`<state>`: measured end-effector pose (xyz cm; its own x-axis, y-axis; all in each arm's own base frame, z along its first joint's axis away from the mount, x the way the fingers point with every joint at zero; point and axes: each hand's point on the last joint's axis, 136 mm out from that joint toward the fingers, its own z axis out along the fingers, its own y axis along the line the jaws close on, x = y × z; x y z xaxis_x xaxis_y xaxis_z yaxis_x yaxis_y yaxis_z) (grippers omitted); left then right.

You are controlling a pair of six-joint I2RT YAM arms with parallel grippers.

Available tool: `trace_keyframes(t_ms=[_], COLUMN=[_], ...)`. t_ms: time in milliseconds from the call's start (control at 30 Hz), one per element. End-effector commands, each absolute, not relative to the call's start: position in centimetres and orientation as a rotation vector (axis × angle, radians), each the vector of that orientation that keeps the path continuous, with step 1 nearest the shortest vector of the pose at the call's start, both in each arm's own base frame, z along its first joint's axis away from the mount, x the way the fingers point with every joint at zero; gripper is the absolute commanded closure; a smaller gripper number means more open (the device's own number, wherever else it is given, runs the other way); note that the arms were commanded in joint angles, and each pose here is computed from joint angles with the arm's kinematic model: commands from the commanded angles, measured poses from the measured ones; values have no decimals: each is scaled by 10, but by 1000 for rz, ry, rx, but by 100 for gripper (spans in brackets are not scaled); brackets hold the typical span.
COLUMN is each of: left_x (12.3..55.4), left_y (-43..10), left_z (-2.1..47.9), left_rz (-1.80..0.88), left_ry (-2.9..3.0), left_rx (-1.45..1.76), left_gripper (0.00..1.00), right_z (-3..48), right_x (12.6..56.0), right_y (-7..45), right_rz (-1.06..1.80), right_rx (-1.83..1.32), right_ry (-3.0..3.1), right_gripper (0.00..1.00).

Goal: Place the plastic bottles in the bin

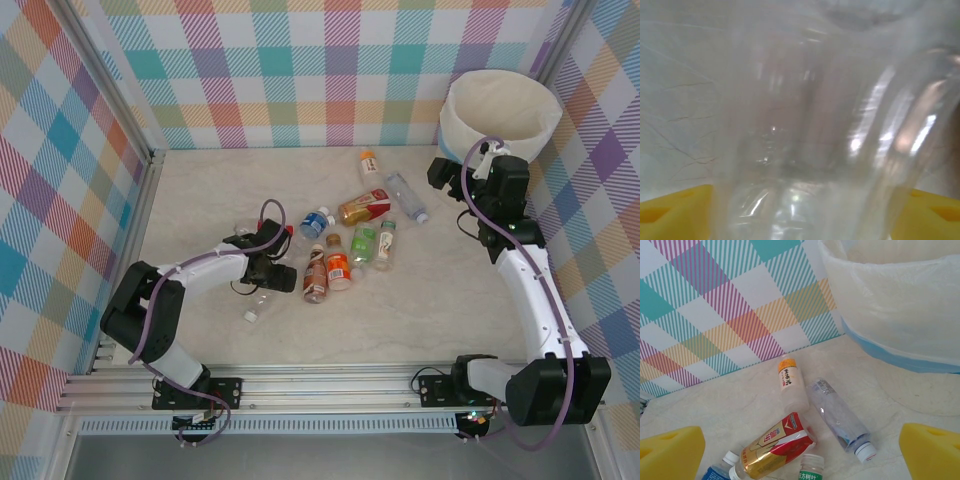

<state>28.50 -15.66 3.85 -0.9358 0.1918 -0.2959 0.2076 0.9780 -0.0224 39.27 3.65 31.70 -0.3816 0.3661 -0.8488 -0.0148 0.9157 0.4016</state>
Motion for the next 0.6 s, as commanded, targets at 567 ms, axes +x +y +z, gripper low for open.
trace_keyframes(t_ms=[567], left_x=[305], left_y=[-184], left_z=[139], left_rz=[-411], left_ry=[2461], left_rx=[188], left_gripper=[47], right_z=[308], right_x=[371], right_y=[107], right_rz=[791], right_rx=[15], right_ry=[1904], right_gripper=[0])
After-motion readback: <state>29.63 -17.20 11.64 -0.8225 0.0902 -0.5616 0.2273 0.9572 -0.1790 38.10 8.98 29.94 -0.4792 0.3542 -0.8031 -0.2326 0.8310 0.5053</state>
